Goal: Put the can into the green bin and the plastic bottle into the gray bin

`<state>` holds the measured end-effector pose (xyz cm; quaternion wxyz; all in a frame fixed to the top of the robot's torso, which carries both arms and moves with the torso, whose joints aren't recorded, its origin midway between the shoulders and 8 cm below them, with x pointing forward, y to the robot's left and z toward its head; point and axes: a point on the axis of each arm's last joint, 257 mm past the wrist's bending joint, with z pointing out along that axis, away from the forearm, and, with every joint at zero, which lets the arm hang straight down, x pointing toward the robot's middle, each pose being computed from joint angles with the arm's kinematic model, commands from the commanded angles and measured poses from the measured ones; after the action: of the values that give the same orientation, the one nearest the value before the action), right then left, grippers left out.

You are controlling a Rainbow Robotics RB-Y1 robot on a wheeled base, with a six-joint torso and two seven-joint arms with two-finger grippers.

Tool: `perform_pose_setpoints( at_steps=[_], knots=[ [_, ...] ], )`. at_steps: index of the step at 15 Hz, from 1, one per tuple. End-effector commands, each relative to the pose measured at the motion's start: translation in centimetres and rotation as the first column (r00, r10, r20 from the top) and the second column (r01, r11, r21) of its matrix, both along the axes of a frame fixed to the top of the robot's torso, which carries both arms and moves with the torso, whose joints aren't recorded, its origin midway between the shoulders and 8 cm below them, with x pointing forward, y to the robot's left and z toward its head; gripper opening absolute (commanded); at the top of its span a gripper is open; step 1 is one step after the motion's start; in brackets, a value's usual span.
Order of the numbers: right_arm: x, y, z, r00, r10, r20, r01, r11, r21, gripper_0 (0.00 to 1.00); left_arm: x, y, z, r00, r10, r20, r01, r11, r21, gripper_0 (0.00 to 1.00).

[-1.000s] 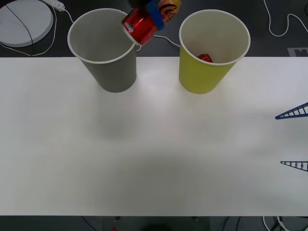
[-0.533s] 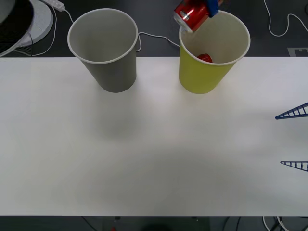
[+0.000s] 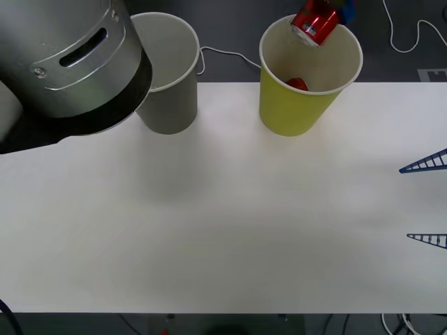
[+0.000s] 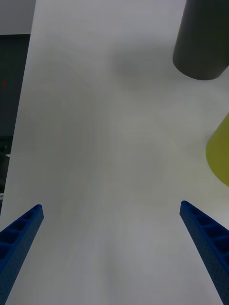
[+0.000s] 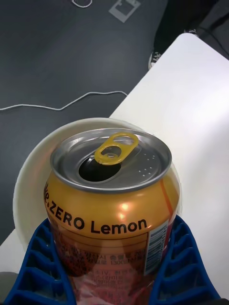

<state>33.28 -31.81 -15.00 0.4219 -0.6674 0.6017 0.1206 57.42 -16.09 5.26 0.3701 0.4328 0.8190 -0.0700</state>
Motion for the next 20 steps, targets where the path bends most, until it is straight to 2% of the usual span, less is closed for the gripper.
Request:
perform_pose_setpoints(
  at_steps=[1,5,6,7,8,9,10,14,16,20],
  knots=[
    [0.0,0.0,0.0,1.0,0.0,0.0,0.0,1.0,0.0,1.0,0.5,-0.5,-1.8,1.0,0.0,-0.001,0.0,1.0,-0.016,0.0],
    [0.0,0.0,0.0,1.0,0.0,0.0,0.0,1.0,0.0,1.0,0.7,-0.7,-2.8,0.9998,-0.015,0.012,0.015,1.0,0.002,0.02],
    [0.0,0.0,0.0,1.0,0.0,0.0,0.0,1.0,0.0,1.0,0.6,-0.7,-2.8,0.9998,-0.017,0.011,0.017,1.0,0.001,0.1],
    [0.0,0.0,0.0,1.0,0.0,0.0,0.0,1.0,0.0,1.0,0.6,-0.8,-2.8,0.9998,-0.018,0.011,0.018,1.0,0.001,0.24],
    [0.0,0.0,0.0,1.0,0.0,0.0,0.0,1.0,0.0,1.0,0.6,-0.8,-2.8,0.9998,-0.019,0.01,0.019,1.0,0.0,0.53],
    [0.0,0.0,0.0,1.0,0.0,0.0,0.0,1.0,0.0,1.0,0.6,-0.7,-2.8,0.9998,-0.019,0.01,0.019,1.0,-0.001,0.95],
    [0.0,0.0,0.0,1.0,0.0,0.0,0.0,1.0,0.0,1.0,0.5,-0.8,-2.8,0.9997,-0.024,0.009,0.024,1.0,0.0,1.0],
    [0.0,0.0,0.0,1.0,0.0,0.0,0.0,1.0,0.0,1.0,0.4,-0.8,-2.3,0.9994,-0.035,0.003,0.035,0.999,-0.016,1.0],
    [0.0,0.0,0.0,1.0,0.0,0.0,0.0,1.0,0.0,1.0,0.0,-0.5,-1.8,0.9992,-0.039,-0.006,0.039,0.999,-0.005,1.0],
    [0.0,0.0,0.0,1.0,0.0,0.0,0.0,1.0,0.0,1.0,-1.3,1.3,0.6,0.9972,-0.053,-0.052,0.054,0.998,0.018,1.0]
  ],
)
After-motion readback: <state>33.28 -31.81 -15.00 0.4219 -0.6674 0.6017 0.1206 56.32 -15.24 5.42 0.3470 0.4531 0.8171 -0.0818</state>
